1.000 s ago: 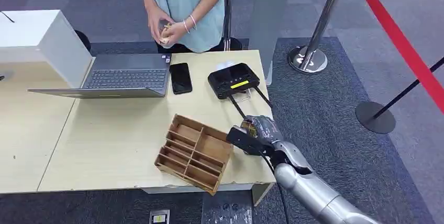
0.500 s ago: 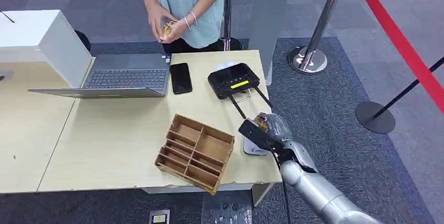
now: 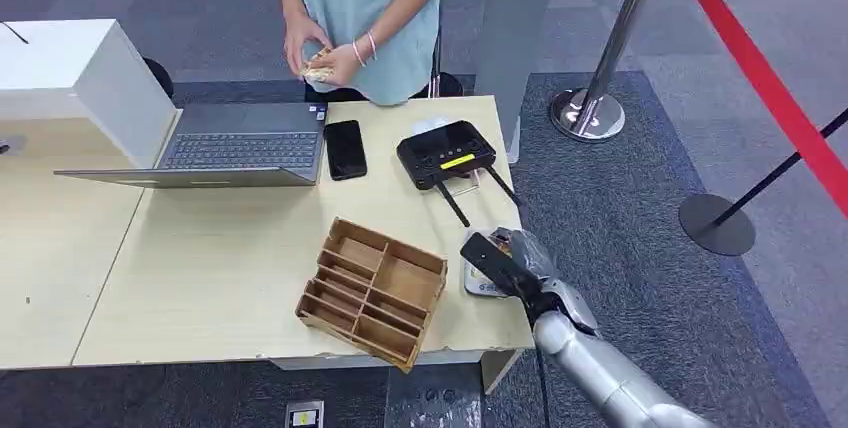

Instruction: Pass the card to the sensor for recognition and then transmit it.

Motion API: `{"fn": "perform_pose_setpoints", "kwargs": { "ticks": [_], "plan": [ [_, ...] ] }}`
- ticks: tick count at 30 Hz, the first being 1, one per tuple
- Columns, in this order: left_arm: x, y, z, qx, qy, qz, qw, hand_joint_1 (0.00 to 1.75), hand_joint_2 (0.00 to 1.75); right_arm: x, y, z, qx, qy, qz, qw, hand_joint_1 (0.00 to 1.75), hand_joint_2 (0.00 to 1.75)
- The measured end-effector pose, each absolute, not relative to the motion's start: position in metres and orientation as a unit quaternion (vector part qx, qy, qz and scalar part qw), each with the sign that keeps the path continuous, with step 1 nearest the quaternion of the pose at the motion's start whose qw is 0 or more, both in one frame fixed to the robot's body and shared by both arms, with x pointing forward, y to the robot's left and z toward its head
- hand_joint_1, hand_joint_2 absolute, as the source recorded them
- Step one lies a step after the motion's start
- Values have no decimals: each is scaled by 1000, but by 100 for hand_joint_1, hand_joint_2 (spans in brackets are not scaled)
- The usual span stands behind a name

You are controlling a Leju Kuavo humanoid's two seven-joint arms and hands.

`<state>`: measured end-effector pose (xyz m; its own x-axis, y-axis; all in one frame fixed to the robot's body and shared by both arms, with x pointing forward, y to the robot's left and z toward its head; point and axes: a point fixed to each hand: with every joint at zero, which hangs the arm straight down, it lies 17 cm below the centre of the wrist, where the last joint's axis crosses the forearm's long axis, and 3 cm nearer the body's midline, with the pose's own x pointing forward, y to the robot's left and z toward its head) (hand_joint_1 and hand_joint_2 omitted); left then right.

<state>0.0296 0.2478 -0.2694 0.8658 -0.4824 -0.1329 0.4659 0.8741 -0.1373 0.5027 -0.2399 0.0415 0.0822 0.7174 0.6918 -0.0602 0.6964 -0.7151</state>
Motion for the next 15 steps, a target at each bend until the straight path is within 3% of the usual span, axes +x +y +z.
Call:
{"fn": "perform_pose_setpoints", "kwargs": {
  "ticks": [6, 15],
  "plan": [
    [30, 248, -269, -51, 80, -245, 965, 0, 175, 507, -240, 49, -280, -616, 286, 678, 175, 175],
    [31, 251, -270, -49, 78, -245, 965, 0, 175, 529, -213, 136, -300, -669, 291, 614, 175, 175]
  ]
}}
